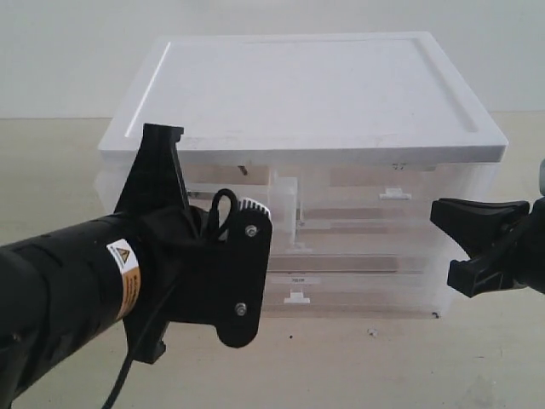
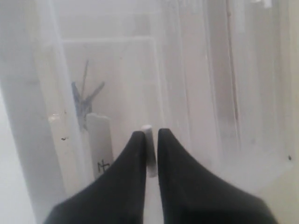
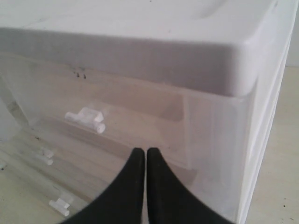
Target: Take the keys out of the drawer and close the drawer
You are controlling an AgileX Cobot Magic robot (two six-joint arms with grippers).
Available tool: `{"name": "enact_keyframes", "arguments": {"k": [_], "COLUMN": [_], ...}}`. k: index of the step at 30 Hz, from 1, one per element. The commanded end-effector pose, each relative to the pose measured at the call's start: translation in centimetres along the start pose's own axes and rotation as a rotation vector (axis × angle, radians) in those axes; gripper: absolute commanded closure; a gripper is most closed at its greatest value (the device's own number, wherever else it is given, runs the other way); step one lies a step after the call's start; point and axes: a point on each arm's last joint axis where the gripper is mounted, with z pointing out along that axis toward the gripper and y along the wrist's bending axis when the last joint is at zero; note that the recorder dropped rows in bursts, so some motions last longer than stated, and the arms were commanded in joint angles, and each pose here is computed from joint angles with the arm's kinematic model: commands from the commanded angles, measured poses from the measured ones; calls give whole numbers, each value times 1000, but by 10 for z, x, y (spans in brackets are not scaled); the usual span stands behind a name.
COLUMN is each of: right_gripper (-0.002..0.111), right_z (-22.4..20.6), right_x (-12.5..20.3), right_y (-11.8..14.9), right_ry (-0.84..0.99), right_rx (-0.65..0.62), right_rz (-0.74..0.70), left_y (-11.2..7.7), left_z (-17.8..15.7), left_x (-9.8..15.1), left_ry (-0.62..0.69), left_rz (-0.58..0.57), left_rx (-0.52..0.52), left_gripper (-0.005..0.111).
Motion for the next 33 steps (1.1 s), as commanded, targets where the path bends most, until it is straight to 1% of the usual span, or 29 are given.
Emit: {"name": "enact_keyframes", "arguments": {"k": [1,6,10,15,17,19,21,23,26,28,29,32,33], "right_gripper": [108,108,108,108,108,108,108,108,108,108,108,108,108], "right_z": [0,0,0,0,0,0,0,0,0,0,0,0,0], "right_x": [0,0,0,0,0,0,0,0,0,0,0,0,0], "right_y": [1,1,1,1,1,2,2,2,2,2,2,2,1], "right_ry": [6,8,8,8,8,6,4,2,2,2,2,5,7], "right_rx": [-18,-20,-20,-20,-20,-21,-22,-23,-23,-23,-23,-21,-20], "right_rz": [-9,-2,-2,-2,-2,-2,-2,1,3,3,3,3,3], "left_y": [-19,-27,-32,-36,-35,-33,-24,-8,18,33,41,55,58], "left_z": [-11,-26,-32,-40,-49,-59,-69,-78,-90,-92,-92,-84,-80], "left_x": [-8,-18,-19,-24,-27,-31,-34,-35,-34,-32,-31,-24,-19], "left_ry": [19,35,50,17,-16,-63,-120,-155,-202,-228,-240,-203,-179], "left_rz": [-30,27,26,24,-6,-83,-212,-315,-381,-414,-415,-390,-397], "left_rx": [69,38,49,67,77,114,157,181,175,172,156,120,110], "left_gripper": [102,102,102,102,102,102,102,102,101,93,87,66,62]}}
